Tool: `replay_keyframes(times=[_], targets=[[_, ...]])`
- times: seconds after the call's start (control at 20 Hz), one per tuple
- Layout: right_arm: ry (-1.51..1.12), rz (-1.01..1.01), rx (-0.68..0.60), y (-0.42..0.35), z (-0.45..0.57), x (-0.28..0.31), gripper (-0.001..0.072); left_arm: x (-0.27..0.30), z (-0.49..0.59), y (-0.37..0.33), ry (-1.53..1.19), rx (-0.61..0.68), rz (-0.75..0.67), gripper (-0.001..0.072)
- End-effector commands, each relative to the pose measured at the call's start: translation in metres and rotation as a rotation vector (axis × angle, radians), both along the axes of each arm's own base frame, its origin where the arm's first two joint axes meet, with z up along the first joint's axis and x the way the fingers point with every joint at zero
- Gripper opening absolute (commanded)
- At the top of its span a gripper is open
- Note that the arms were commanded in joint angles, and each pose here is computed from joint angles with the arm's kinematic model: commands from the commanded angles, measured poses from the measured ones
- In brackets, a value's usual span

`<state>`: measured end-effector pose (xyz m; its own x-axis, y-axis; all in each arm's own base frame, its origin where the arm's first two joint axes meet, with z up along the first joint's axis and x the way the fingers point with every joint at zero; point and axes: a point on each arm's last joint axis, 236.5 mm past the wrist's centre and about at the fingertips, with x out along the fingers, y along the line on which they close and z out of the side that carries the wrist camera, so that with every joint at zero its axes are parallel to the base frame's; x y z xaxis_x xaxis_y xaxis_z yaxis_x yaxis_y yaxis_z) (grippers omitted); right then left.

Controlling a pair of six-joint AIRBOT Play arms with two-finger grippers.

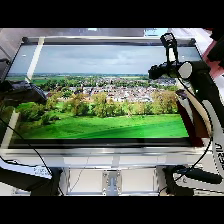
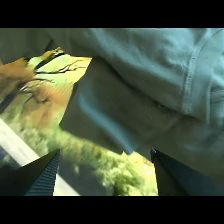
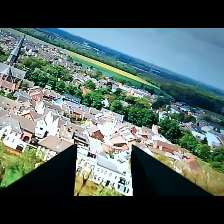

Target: Fold the shirts.

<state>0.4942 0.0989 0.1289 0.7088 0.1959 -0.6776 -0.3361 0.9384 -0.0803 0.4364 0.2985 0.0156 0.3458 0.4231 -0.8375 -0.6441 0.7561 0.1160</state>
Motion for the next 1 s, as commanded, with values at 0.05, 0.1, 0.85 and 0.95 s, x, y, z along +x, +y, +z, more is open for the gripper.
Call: replay_keyframes(times=[0.05,0.1,0.85,0.95], targets=[[0.016,0.008,0.111,0.019,0.003,-0.003,0.0381,0.011,-0.045,0.012,0.063,0.02,-0.114,0.0644],[0.02,0.01,0.136,0.023,0.004,-0.004,0.0382,0.012,-0.054,0.012,0.079,0.018,-0.128,0.0644],[0.048,0.025,0.333,0.055,0.017,-0.009,0.0381,0.033,-0.082,0.015,0.042,0.005,-0.139,0.0009],[0.041,0.022,0.328,0.054,0.017,-0.008,0.0381,0.038,-0.081,-0.006,0.019,-0.098,-0.139,0.0008]])
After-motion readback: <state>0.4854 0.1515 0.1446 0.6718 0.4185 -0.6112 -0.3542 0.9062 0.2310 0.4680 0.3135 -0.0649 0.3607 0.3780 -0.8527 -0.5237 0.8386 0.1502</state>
